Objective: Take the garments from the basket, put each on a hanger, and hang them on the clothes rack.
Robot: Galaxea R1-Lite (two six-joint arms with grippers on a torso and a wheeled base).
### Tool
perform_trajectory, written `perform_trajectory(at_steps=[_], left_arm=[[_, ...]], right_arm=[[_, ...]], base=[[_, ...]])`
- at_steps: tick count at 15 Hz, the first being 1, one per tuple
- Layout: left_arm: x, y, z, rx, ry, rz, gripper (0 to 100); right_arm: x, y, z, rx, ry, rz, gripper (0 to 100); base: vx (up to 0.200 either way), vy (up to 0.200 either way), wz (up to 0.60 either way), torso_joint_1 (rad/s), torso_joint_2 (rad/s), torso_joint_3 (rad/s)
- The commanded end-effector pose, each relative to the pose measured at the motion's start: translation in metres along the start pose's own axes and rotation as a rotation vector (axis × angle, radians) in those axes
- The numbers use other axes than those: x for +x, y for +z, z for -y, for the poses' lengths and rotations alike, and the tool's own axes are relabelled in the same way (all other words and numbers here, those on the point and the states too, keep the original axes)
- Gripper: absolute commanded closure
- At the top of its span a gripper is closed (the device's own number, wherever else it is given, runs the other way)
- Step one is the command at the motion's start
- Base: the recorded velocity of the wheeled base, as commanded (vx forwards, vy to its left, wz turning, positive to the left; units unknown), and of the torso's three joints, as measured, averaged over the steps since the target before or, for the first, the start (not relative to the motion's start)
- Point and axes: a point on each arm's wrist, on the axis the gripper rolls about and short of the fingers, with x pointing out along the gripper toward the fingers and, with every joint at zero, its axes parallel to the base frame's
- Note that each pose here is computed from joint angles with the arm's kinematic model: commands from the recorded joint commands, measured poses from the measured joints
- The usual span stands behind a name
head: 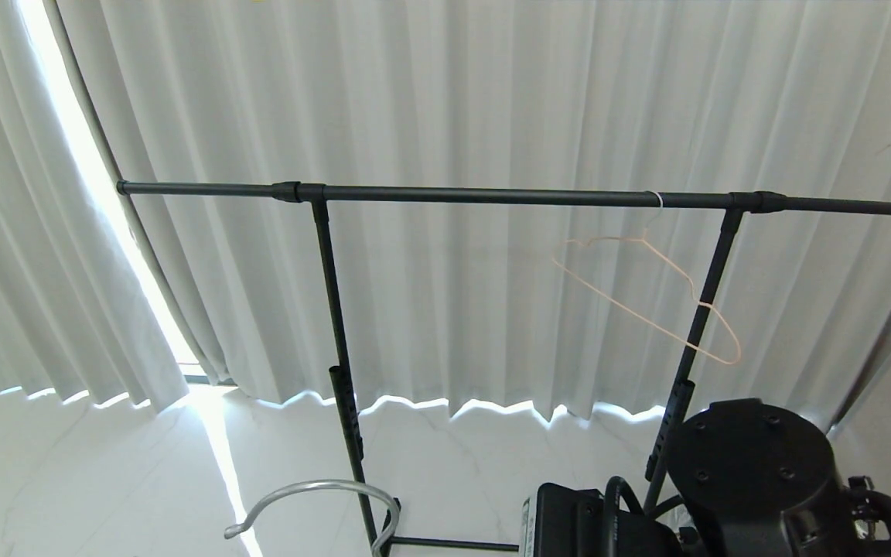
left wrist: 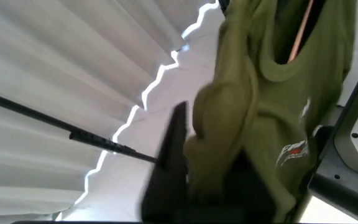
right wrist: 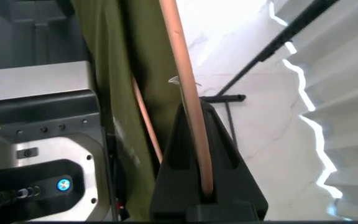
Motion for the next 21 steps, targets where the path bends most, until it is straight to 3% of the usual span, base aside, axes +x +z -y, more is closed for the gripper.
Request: perform_trajectory(at_steps=[1,4,11,15,21], left_arm=[[0.000,-0.001,-0.001,-0.003,0.006,-0.003,0],[-0.004,-0.007,-0.003,-0.019,0.033,-0.006,0],[-0.013,-0.023,-0.015,-0.091,0.149,-0.032,0],[-0.007,-0.047,-0.016,-0.132,0.222,-0.162,0],[0.006,-0.060,-0.007,-0.105,0.168,-0.274,0]], right_arm=[[-0.006,0.003,0.000,-0.004,-0.029,0.016,100],[-0.016,-0.005,-0.002,0.006,-0.061,0.006,100],[-0.050,-0.027,0.024,0.090,-0.247,-0.007,100],[-0.072,-0.031,0.025,0.096,-0.293,0.032,100],[-0.080,-0.031,0.012,0.049,-0.254,0.060,100]], base=[[0.000,0.000,0.00,0.000,0.00,0.000],[0.000,0.000,0.00,0.000,0.00,0.000],[0.000,0.000,0.00,0.000,0.00,0.000],[0.000,0.000,0.00,0.000,0.00,0.000],[0.000,0.000,0.00,0.000,0.00,0.000]])
